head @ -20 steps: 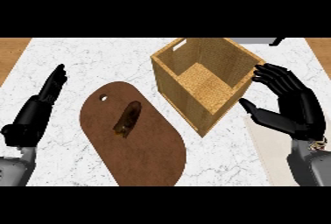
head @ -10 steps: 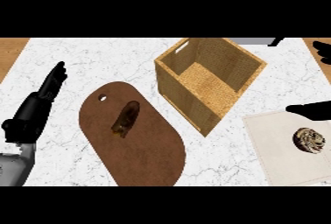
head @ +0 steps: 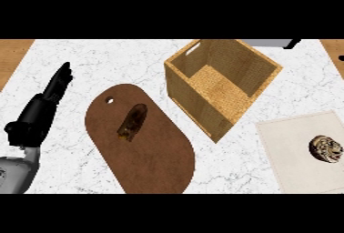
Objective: Pick the cupcake from the placemat and place it in the basket
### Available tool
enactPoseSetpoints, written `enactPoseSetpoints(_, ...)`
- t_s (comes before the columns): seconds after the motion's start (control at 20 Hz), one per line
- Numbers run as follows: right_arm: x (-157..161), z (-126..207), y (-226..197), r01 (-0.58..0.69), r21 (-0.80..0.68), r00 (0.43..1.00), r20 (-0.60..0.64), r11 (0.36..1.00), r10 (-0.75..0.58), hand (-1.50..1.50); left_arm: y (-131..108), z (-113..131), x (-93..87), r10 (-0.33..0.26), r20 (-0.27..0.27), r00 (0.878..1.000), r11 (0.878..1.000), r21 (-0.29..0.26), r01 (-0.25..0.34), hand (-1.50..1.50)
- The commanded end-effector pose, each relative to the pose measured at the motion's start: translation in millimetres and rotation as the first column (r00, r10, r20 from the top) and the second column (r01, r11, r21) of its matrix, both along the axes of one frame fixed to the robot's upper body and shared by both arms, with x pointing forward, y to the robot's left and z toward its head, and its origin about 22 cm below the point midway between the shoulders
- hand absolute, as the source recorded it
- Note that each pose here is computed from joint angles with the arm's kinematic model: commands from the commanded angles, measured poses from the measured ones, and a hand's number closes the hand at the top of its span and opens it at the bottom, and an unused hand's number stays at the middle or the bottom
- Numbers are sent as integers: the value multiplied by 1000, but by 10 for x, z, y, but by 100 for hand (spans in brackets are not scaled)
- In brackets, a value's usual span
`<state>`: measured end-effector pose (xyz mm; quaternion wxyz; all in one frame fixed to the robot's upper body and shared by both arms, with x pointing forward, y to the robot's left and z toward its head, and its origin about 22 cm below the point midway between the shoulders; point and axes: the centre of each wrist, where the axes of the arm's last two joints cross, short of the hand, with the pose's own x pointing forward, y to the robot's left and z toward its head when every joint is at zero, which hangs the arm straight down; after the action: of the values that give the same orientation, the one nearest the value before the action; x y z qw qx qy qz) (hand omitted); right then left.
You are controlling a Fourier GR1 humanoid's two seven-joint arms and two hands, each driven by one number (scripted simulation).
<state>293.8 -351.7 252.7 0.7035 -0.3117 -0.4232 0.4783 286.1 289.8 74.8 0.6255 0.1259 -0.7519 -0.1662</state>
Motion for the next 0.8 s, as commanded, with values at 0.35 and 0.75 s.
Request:
enactPoseSetpoints(0.35, 325, 46, -292, 3, -62, 970, -241, 998, -18, -150, 83, 82, 81, 17, 20, 1000, 1000, 7, -17, 0)
enactPoseSetpoints(0.75, 353, -566, -198, -51, -108, 955, -295, 993, 17, -150, -90, -106, 12, 4, 4, 1000, 1000, -1, -4, 0)
